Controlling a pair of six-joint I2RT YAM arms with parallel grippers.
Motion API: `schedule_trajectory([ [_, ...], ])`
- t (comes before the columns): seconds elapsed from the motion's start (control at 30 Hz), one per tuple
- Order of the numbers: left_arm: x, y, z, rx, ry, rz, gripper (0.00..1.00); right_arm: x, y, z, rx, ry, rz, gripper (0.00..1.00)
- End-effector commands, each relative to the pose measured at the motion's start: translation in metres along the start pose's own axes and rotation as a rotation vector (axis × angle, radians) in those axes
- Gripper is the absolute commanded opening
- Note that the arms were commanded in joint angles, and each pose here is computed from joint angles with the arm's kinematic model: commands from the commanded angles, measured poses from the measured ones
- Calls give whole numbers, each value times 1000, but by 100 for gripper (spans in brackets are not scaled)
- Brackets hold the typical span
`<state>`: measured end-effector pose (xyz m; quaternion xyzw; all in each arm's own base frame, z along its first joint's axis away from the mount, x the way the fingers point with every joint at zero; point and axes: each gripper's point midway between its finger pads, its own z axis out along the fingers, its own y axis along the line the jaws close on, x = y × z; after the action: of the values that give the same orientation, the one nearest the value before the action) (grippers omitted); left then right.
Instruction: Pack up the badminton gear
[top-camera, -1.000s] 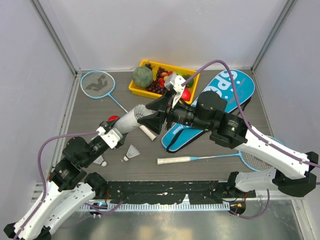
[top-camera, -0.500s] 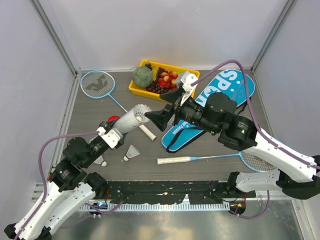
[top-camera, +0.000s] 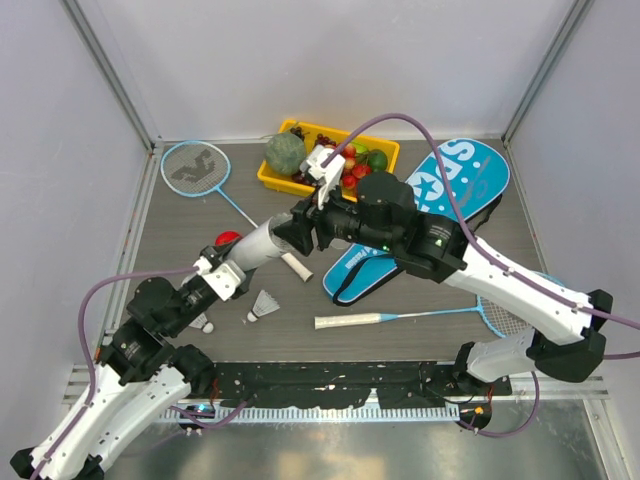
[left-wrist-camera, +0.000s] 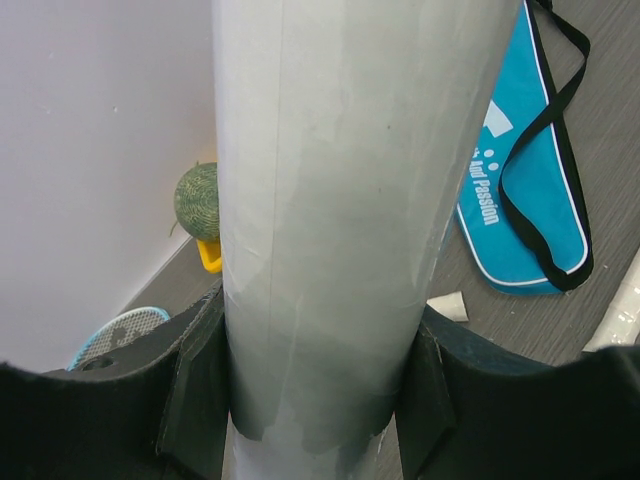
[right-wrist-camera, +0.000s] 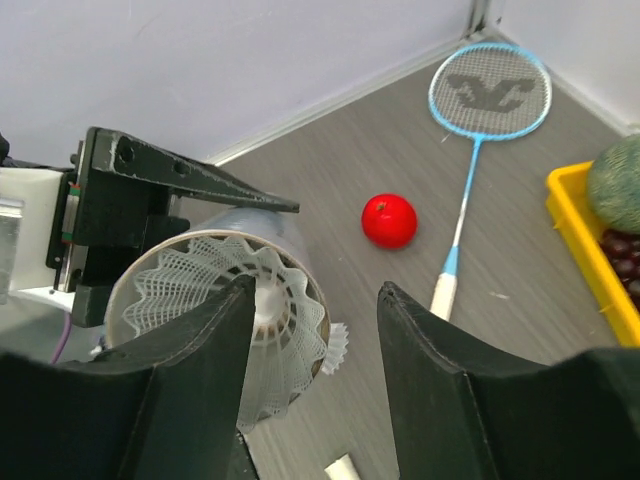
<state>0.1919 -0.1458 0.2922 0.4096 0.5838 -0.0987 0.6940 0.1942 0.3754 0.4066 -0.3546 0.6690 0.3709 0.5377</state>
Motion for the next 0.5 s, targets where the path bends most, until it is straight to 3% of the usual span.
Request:
schedule_trajectory([
  [0.0, -33, 16, -2, -61, -134, 29, 41, -7, 15, 5, -79, -13, 33, 56],
  [0.07, -33, 15, -1, -57, -134, 29, 41, -4, 16, 8, -86, -11, 42, 57],
  [0.27, -35, 14, -1, -54, -146, 21, 40, -4, 26, 14, -140, -34, 79, 74],
  [0.47, -29, 18, -3, -79, -123, 29, 40, -5, 26, 12, -144, -36, 97, 77],
])
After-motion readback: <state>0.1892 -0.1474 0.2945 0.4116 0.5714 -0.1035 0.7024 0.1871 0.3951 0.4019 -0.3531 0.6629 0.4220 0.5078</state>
